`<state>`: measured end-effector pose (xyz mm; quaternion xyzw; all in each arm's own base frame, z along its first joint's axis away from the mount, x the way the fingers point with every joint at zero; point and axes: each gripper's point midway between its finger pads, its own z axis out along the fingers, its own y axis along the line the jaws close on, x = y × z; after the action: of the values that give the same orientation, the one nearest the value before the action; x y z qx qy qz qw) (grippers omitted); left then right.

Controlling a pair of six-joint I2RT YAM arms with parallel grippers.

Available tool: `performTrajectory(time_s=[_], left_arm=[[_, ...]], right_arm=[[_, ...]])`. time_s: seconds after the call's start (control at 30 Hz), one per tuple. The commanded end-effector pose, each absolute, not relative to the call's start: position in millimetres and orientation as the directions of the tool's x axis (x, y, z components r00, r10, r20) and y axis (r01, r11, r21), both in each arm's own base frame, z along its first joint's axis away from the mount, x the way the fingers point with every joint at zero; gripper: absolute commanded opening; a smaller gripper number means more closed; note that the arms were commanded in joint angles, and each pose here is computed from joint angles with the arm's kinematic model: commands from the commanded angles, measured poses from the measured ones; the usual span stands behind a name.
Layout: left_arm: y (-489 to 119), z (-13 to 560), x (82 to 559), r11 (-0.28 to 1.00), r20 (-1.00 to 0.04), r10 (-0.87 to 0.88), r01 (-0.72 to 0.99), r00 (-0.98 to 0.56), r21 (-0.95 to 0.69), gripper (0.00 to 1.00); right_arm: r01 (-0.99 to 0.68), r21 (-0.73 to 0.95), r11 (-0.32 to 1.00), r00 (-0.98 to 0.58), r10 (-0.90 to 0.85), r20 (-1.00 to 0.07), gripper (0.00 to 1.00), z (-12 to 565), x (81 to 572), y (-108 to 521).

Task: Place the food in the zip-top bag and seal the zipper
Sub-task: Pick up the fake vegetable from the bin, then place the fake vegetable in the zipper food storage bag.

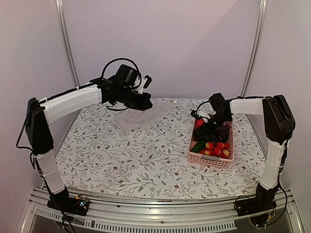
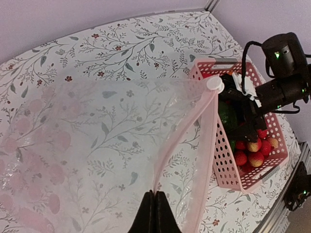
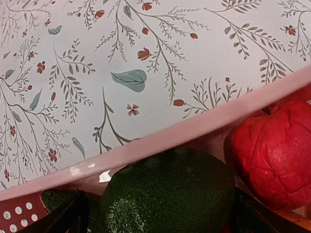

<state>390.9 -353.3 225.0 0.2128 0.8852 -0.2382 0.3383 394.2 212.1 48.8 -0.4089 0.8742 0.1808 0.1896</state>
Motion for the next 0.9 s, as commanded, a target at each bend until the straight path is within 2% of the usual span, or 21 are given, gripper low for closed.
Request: performTrajectory(time_s=[0.0,0.2,0.4,0.6,0.77,0.87], left_arm=[[-361.3,226.1,387.3,0.781,-0.703,0.211,0.549,-0.680,-0.297,0.00],[-362.6,229.2,389.6,0.783,-0.713,0.198,0.546,-0.672,-0.297,0.00],[-363.9,234.8,391.9,0.783,-0.725,0.194,0.550,-0.660,-0.291,0.00],[-363.2,237.7,395.2,0.790,-0.735,0.192,0.546,-0.651,-0.278,0.00],[-365.2,238.0,396.5,0.788,-0.733,0.186,0.545,-0.654,-0.287,0.00],[-368.6,243.7,396.0,0.781,-0.735,0.175,0.547,-0.655,-0.302,0.00]], right_arm=[[-0.786,0.124,0.605,-0.577,-0.648,-0.498,0.96,39.8,406.6,220.1],[-0.765,0.077,0.639,-0.580,-0.633,-0.512,0.76,49.3,407.4,211.4],[-0.759,-0.006,0.651,-0.537,-0.632,-0.558,0.65,87.0,398.9,199.6],[-0.800,-0.023,0.599,-0.432,-0.604,-0.670,0.60,160.3,382.1,209.3],[-0.882,0.020,0.471,-0.294,-0.516,-0.804,0.56,241.2,352.1,244.9],[-0.915,0.009,0.404,-0.226,-0.492,-0.841,0.55,271.5,335.7,267.4]])
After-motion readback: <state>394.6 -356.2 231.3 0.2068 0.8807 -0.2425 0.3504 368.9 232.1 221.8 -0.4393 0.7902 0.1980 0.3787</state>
